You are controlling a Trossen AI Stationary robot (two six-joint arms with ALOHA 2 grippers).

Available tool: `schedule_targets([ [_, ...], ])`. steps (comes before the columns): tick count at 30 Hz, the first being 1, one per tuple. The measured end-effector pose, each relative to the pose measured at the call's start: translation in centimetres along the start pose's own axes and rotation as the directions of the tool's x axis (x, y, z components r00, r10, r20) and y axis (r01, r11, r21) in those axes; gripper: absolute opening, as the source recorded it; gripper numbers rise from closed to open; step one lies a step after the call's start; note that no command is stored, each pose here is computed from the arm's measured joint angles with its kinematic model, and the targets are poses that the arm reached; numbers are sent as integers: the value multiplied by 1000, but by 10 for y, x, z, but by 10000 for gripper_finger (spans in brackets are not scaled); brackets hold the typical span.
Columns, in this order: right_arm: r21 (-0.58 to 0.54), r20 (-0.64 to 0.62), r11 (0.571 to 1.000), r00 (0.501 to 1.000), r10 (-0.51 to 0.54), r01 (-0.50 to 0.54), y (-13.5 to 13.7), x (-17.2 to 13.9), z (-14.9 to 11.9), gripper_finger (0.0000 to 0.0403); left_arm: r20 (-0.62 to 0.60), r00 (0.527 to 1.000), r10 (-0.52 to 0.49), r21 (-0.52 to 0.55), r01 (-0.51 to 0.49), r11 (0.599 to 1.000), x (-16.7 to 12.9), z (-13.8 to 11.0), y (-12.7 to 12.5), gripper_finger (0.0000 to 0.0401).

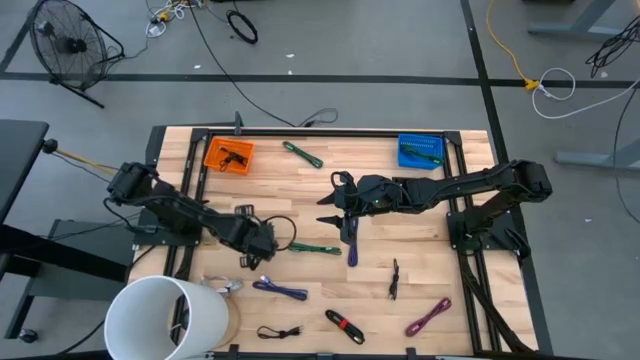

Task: Pick & Place USB Port
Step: Put the black charger cable into the orange bin

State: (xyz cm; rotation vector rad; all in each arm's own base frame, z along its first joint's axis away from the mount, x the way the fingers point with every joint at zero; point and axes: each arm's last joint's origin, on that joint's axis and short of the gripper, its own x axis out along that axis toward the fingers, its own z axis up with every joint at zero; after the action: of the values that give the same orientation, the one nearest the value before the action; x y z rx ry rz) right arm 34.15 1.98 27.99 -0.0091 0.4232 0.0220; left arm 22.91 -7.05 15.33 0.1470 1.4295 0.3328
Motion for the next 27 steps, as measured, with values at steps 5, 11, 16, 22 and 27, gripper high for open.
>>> schedule_targets([
  [5, 0, 0, 1000, 1000, 0, 0, 0, 0, 0, 212, -5, 990, 142, 18, -142, 990, -28, 12, 12, 27],
  [11, 3, 0, 1000, 1000, 2, -2, 0, 0, 0, 212, 34, 965, 259, 43, -260, 965, -55, 32, 34, 27],
  [16, 3, -3, 1000, 1000, 3, -3, 0, 0, 0, 212, 65, 961, 268, 15, -270, 963, -69, 42, 69, 27],
  [22, 2, -10, 1000, 1000, 2, -2, 0, 0, -1, 212, 119, 960, 254, -118, -241, 963, -85, 36, 125, 27],
  [27, -4, -8, 1000, 1000, 2, -2, 0, 0, -1, 212, 267, 948, 173, -188, -125, 974, -97, 33, 165, 27],
])
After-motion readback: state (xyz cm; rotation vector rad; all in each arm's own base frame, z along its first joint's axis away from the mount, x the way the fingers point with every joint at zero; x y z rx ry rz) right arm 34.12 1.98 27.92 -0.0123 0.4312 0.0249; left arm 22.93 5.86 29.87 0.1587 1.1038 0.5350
